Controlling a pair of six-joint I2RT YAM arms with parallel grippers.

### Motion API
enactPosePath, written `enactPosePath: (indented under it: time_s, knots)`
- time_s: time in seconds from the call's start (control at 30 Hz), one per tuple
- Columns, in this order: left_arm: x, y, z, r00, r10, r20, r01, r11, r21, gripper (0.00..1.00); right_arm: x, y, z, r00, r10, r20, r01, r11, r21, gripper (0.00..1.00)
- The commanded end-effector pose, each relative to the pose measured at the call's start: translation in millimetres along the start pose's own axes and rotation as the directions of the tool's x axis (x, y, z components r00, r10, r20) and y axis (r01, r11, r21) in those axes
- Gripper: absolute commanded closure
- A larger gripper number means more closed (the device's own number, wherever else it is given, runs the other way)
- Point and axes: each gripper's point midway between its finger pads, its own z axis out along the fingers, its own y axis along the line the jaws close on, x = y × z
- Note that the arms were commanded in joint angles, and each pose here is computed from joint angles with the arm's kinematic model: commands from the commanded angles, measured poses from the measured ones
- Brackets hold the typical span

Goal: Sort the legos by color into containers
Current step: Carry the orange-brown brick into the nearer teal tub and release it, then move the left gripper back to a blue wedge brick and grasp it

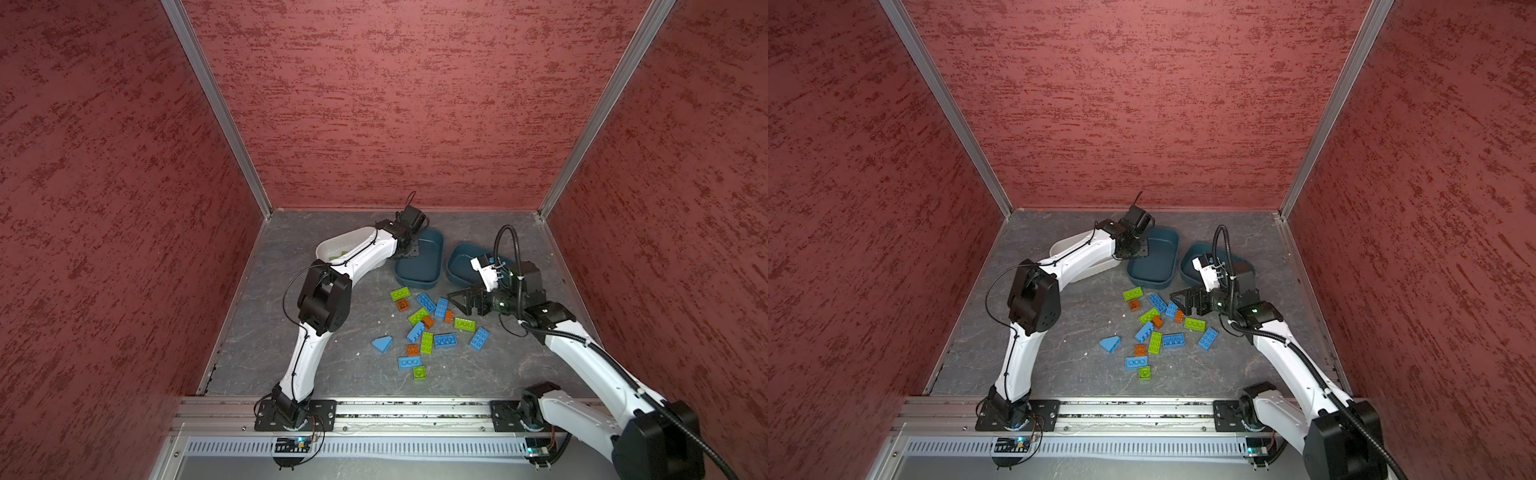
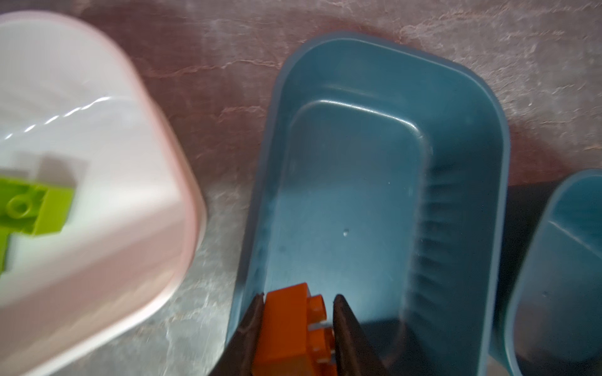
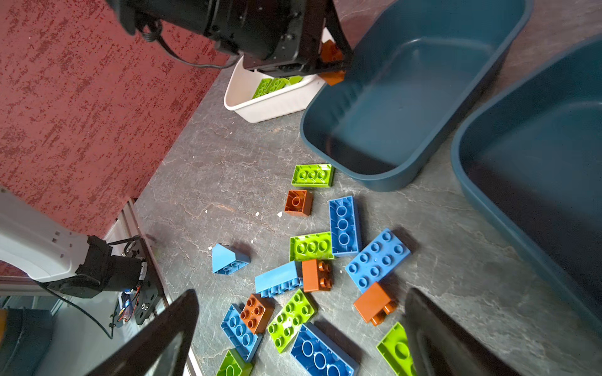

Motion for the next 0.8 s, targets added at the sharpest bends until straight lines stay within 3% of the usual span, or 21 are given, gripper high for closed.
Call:
enactPosePath:
  time_s: [0.0, 0.13, 0.27, 0.43, 0.6, 0.77]
  knots:
    - [-13.2, -3.9, 6.1, 0.997, 0.077, 0.016, -0.077, 0.997, 0.0, 0.85, -21.1, 4.7, -8.7, 0.997, -0.059, 0.057, 0.059, 0.998, 0.014, 0.01]
    - [-18.9, -6.9, 18.1, 0.993, 0.114, 0.012, -0.114, 0.993, -0.007, 0.78, -20.4, 1.9, -8.6, 0.997, -0.055, 0.056, 0.054, 0.998, 0.018, 0.01]
    - [-23.5, -8.9, 11.5, 0.99, 0.138, 0.018, -0.138, 0.99, -0.002, 0.53, -20.4, 1.4, -9.0, 0.997, -0.055, 0.056, 0.054, 0.998, 0.018, 0.01]
    - [-31.2, -5.4, -16.7, 0.987, 0.159, 0.034, -0.159, 0.987, 0.002, 0.35, -19.0, 0.8, -8.1, 0.998, -0.049, 0.05, 0.049, 0.999, 0.012, 0.01]
    - [-15.2, 0.8, -50.0, 0.987, 0.161, 0.001, -0.161, 0.986, 0.03, 0.28, -17.2, 0.8, -7.3, 0.998, -0.043, 0.042, 0.043, 0.999, 0.004, 0.01]
    - [37.3, 15.1, -79.1, 0.978, 0.196, -0.072, -0.194, 0.981, 0.033, 0.24, -12.5, 2.3, -7.0, 0.999, -0.037, 0.03, 0.038, 0.999, -0.01, 0.01]
